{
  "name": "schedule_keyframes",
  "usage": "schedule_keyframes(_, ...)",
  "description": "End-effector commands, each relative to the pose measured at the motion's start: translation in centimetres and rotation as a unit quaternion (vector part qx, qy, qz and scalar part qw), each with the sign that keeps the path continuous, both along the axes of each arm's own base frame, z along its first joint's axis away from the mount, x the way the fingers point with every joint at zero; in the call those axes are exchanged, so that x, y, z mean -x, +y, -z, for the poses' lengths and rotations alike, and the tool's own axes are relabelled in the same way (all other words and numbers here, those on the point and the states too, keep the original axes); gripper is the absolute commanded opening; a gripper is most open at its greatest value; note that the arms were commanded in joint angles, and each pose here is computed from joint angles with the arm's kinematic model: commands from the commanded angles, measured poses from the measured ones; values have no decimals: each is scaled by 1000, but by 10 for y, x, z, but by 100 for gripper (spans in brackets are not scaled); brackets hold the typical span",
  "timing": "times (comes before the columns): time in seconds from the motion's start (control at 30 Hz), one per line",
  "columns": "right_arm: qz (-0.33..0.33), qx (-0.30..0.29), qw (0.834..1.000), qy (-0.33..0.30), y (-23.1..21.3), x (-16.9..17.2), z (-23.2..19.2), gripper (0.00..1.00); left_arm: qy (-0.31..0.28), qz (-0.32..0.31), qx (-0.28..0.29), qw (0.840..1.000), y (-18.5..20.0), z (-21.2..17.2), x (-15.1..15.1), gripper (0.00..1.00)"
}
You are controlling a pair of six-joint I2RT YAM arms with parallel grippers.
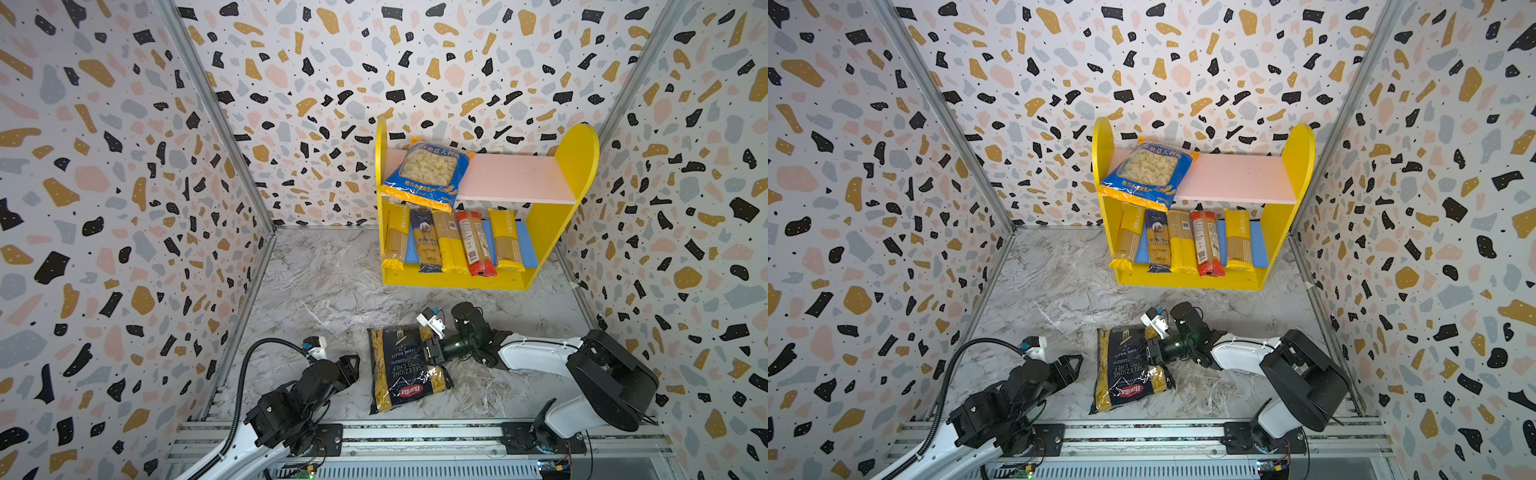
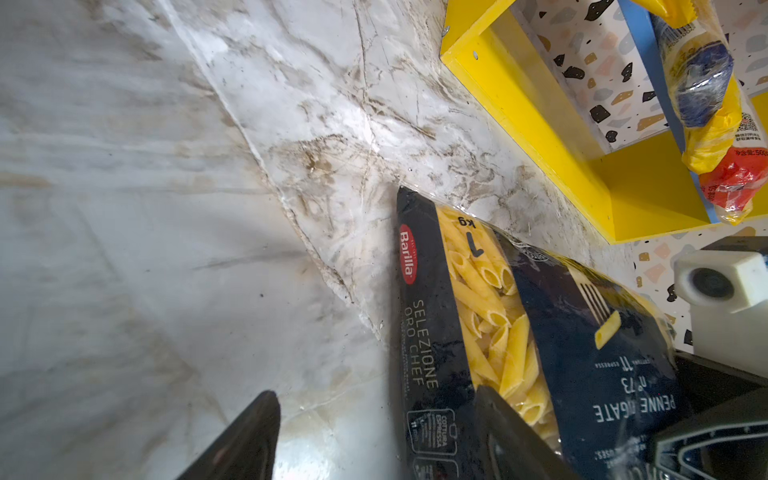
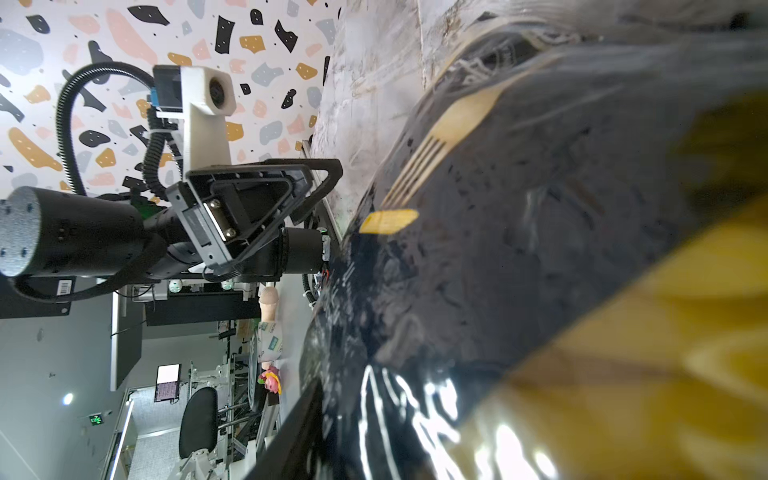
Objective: Place and organize the pasta boxes and bags onto the shelf
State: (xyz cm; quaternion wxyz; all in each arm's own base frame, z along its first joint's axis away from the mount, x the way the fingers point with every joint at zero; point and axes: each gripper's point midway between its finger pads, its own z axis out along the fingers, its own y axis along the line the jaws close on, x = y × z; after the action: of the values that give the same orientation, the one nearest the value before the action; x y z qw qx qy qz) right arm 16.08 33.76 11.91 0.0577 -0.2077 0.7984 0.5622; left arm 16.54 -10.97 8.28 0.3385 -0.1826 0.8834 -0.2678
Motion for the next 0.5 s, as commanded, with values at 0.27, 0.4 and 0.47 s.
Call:
schedule_keyframes(0.27,-25,-140,983,-112,-8,6,-110,14,-15,9,4,1000,-7,-17,-6,74)
schedule_keyframes(0.4,-14,-106,989,-101,-11,2,-92,13,-12,14,2,1000,-10,-12,-6,74)
schedule_keyframes(0.47,-10,-99,991,-90,-13,3,-80,12,-11,18,5,1000,-13,-10,-7,74)
